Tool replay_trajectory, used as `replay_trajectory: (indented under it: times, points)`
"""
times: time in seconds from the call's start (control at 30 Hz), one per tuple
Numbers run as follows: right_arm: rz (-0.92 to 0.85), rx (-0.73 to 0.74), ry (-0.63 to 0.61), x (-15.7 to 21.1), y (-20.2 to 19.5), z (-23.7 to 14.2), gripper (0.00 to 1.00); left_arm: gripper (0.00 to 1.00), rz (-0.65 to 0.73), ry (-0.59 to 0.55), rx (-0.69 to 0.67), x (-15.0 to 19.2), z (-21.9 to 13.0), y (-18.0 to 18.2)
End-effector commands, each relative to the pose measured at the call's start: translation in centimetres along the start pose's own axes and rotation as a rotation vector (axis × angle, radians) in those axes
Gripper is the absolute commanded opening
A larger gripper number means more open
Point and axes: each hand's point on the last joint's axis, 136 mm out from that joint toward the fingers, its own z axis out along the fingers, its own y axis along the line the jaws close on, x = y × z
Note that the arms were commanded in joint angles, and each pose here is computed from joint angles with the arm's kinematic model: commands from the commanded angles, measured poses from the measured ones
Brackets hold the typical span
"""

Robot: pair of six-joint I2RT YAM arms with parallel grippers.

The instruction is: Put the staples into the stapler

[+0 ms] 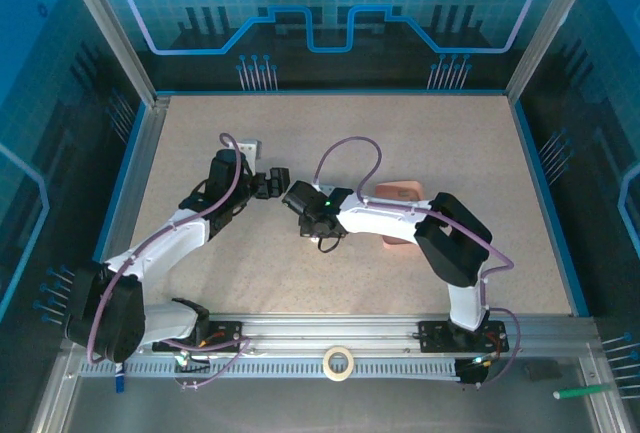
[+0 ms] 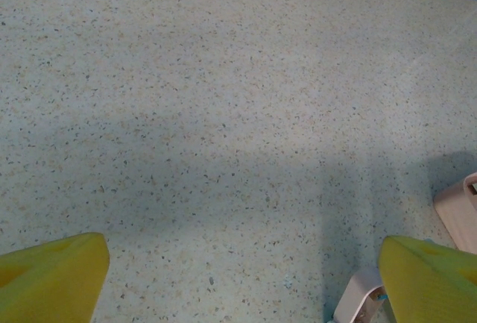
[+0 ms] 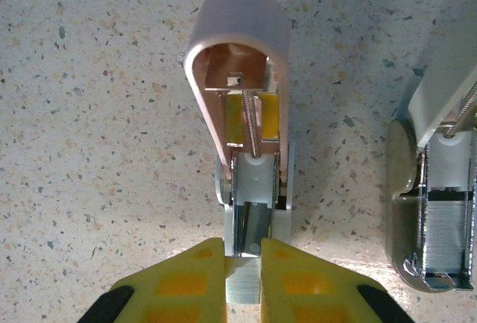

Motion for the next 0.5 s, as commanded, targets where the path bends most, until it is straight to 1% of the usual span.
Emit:
replay_trajectory:
  times: [0.0, 0.47]
  points:
    - [0.011, 0.017, -0.013, -0.07, 0.10, 0.43, 0.15, 0.94, -0.014, -0.015, -0.008, -1.05, -0.06, 0.05]
    - [0.000, 0.046, -0.023, -0.12, -0.58, 0.74, 0.14, 0.94, -0.014, -0.012, -0.005, -0.97, -0.02, 0.00]
